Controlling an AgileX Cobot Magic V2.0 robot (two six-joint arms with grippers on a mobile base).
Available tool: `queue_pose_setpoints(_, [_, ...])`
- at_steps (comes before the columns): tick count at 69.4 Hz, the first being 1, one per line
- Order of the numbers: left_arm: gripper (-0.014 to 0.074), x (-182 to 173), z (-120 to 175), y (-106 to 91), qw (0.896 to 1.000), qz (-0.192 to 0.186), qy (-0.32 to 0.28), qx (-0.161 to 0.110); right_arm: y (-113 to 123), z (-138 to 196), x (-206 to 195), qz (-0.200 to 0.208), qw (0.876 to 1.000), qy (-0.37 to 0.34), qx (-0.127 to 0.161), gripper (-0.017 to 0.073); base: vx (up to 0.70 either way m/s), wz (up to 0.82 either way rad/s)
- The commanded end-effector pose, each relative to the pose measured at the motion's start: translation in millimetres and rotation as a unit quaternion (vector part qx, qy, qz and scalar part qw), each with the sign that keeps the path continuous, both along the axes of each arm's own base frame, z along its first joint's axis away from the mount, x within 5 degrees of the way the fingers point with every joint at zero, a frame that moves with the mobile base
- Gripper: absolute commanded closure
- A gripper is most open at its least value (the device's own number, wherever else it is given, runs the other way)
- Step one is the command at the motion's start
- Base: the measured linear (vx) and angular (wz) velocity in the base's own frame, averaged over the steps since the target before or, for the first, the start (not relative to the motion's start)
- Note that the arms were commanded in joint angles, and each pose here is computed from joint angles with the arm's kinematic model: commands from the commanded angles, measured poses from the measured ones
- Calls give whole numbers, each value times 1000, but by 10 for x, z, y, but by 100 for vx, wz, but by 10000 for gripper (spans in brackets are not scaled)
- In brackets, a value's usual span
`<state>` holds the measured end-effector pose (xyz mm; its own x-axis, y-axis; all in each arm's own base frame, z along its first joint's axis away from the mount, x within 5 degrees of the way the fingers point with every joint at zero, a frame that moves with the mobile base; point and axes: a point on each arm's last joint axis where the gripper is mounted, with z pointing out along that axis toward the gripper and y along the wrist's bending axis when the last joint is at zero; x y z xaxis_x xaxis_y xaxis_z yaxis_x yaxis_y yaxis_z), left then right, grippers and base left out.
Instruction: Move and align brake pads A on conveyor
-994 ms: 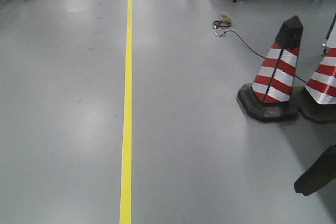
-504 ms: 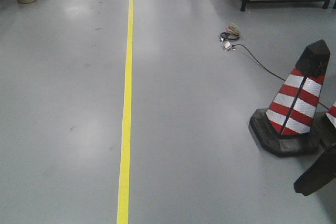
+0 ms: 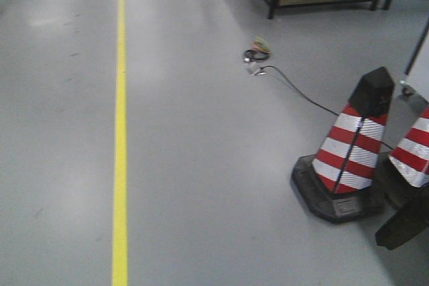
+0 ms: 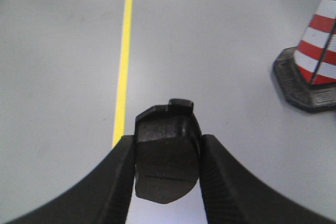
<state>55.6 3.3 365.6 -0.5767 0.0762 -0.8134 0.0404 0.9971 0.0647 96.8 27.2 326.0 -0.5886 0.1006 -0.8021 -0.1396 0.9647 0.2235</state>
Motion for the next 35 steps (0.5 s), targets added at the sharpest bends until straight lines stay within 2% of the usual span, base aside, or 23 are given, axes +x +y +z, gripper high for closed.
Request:
queue_pose_setpoints(1, [599, 36, 128, -8, 999, -5, -51, -4, -7, 169, 35, -4, 998, -59, 5, 571, 40, -52])
queue_pose_setpoints(35, [599, 36, 128, -8, 999, -5, -51, -4, -7, 169, 35, -4, 998, -59, 5, 571, 38, -65])
